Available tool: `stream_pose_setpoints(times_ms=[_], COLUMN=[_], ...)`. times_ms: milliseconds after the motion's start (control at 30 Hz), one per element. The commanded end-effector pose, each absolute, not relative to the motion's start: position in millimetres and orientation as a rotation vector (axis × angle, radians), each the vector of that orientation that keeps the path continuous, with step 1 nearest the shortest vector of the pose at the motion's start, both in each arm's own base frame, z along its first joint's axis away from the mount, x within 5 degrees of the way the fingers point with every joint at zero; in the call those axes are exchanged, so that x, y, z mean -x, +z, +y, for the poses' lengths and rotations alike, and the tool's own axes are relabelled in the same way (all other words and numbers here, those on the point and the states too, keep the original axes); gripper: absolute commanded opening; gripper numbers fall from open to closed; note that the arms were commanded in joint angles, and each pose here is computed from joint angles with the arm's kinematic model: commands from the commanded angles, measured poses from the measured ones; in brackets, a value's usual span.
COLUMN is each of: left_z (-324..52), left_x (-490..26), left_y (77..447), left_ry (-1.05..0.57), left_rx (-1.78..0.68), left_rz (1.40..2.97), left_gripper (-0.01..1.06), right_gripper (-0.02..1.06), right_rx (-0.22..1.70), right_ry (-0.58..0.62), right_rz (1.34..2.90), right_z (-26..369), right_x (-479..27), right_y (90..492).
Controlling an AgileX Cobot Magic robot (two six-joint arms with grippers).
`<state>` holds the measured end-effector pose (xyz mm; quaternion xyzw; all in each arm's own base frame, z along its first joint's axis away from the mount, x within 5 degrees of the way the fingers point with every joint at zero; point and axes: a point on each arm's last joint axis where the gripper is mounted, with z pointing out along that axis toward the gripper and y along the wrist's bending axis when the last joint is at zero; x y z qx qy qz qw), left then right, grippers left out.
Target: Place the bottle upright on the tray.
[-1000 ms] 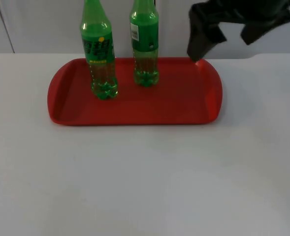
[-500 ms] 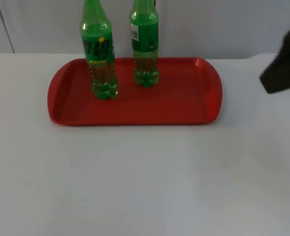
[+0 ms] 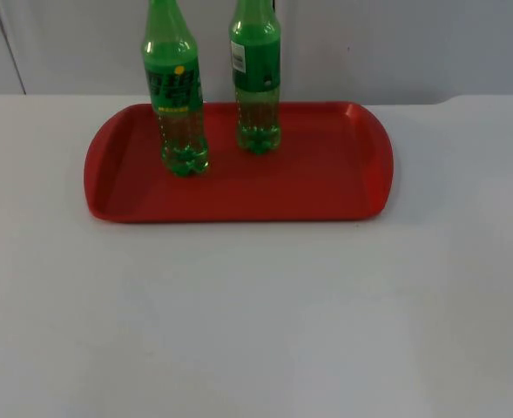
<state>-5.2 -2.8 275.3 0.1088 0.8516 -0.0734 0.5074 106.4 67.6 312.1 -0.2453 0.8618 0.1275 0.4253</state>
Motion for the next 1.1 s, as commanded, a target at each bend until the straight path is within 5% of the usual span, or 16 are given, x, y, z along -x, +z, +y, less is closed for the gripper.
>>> stream_pose_setpoints(times_ms=[0,467,1067], left_z=[-2.3,-2.3,-2.3], left_x=[5.4,5.4,5.4], left_y=[274.5,274.5,274.5], left_ry=[-0.169,-0.169,-0.169], left_rx=[-0.260,-0.260,-0.260], left_rz=[2.051,2.051,2.051], left_gripper=[1.05,1.05,1.05], right_gripper=[0.95,0.95,0.95], right_rx=[0.613,0.570,0.541], right_ry=[0.327,0.359,0.293], right_rz=[2.140,1.978,1.921], right_z=[59.8,8.0,-18.6], right_x=[-92.9,-12.6,18.8], right_y=[314.2,321.0,307.3])
